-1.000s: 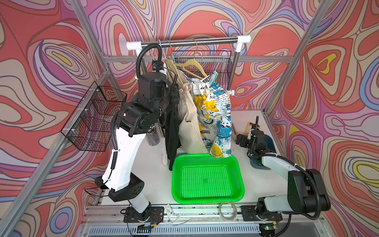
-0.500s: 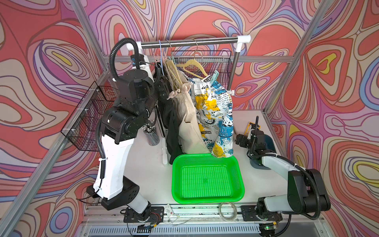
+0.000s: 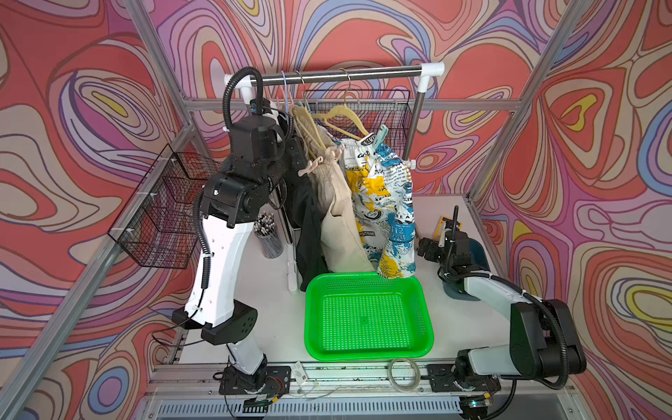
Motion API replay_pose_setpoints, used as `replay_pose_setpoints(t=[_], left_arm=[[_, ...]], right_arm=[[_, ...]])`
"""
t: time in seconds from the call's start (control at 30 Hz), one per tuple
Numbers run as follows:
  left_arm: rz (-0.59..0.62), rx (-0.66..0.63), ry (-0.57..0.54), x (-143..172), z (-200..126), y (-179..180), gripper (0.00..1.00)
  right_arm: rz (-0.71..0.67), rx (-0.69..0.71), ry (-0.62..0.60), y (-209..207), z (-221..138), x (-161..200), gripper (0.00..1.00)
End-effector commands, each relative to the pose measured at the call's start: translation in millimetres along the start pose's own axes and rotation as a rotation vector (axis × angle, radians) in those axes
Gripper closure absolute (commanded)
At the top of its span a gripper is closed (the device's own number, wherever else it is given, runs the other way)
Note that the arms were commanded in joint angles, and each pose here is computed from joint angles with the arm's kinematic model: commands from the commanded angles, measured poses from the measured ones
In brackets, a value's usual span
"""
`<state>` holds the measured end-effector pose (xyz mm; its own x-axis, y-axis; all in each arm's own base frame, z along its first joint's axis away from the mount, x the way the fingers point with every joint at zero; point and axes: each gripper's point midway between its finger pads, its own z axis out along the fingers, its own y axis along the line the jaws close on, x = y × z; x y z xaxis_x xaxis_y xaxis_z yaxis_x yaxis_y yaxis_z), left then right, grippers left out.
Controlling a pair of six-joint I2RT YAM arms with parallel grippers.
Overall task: Remove the clothespins securing shorts to the hanger
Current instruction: Pick up the hanger from the clothesline.
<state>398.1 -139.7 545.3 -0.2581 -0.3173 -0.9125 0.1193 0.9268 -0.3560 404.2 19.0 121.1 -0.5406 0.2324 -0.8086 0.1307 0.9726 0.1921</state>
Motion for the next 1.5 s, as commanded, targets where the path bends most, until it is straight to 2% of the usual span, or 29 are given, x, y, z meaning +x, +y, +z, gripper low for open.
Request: replay_pose_setpoints(t=[0.0,0.17,0.43,0.6,0.63,0.73,1.0,1.17,1.47], left_arm=[[-0.042,0.052,-0.014,-5.7,-0.1,-8.0,0.56],[-0.036,0.008,-0.019,-2.3,10.0,-0.2,0.64],[-0.064,0.023,-0.042,-6.0,23.7,2.9,0.71],[-0.073,0.043,-0.052,-7.6,24.9,1.7,0.99],[-0.076,0.052,-0.06,-9.5,22.9,0.4,1.0],[-0.084,0.084,-0.087,-15.4,13.3,-3.5,1.0],[-0.072,0.182,-0.193,-48.1,-36.8,-17.3,1.0],[-0.087,0.231,-0.221,-60.5,-62.7,-23.9,1.0],[-0.09,0.281,-0.276,-77.8,-90.4,-30.6,1.0]], right_arm=[[0.005,-0.001,-0.003,-0.1,0.6,2.4,0.02],[0.006,-0.001,-0.001,-0.3,0.4,3.4,0.02],[0.005,-0.001,-0.005,-0.4,-1.3,3.4,0.02],[0.007,0.0,-0.004,-0.8,-1.4,3.9,0.02],[0.007,0.001,-0.004,-0.9,-1.4,3.9,0.02],[0.009,0.002,-0.003,-1.2,-1.0,4.3,0.02],[0.007,0.002,-0.001,-0.7,0.3,3.5,0.02],[0.006,0.003,0.0,-1.1,0.5,3.3,0.02],[0.004,0.004,0.0,-1.0,0.0,3.7,0.02]])
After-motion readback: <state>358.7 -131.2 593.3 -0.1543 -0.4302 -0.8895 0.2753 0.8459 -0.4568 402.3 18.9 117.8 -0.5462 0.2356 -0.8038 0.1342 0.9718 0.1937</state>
